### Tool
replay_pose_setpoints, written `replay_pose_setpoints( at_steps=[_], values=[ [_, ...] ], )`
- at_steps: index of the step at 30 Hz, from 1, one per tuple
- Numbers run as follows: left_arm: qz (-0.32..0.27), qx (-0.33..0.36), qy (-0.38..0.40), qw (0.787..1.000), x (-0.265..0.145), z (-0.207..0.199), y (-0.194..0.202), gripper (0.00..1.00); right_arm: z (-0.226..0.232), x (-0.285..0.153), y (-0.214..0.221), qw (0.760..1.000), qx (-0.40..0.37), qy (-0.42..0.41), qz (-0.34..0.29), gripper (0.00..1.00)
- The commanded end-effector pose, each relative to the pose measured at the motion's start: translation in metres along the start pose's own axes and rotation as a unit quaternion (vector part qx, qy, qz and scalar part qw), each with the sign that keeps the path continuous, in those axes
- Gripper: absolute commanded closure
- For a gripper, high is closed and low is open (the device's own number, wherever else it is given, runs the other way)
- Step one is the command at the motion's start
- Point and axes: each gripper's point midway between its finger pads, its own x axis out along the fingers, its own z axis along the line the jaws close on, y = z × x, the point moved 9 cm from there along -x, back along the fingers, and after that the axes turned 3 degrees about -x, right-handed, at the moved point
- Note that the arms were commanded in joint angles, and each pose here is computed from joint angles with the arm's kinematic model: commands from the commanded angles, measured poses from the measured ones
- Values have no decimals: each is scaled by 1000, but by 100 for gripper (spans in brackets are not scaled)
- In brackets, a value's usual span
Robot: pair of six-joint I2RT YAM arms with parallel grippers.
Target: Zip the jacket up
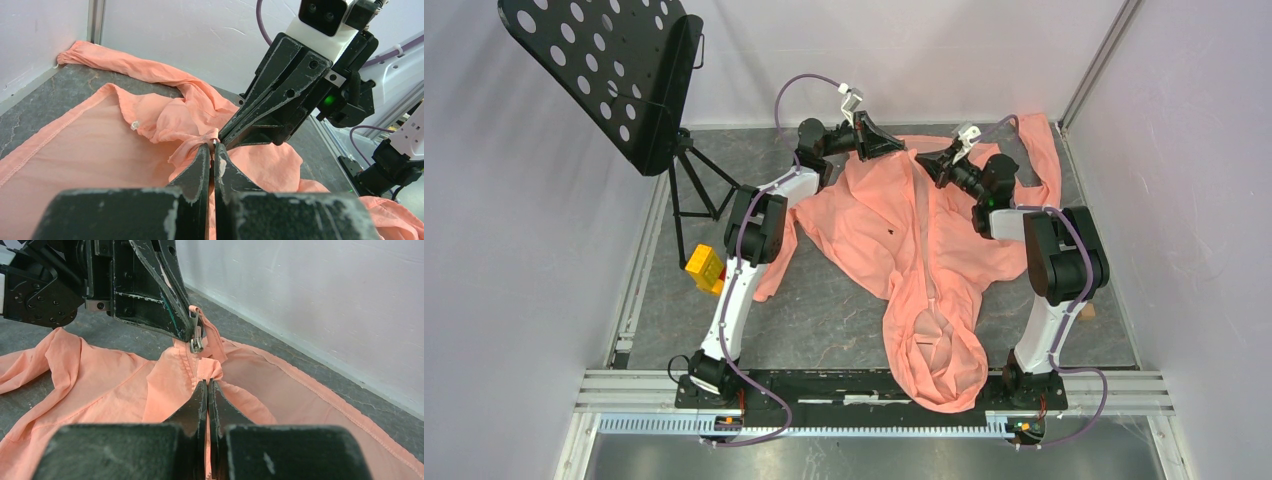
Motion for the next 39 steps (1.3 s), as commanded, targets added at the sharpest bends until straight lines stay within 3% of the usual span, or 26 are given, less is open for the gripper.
replay_pose_setpoints(
  at_steps=[1,39],
  values=[
    [-8,12,6,1000,-1,-1,-11,98,0,-2,-21,999,-26,-4,-39,100],
    [3,11,24,1000,4,-8,-10,98,-7,-3,-16,999,-13,21,-37,100]
  ],
)
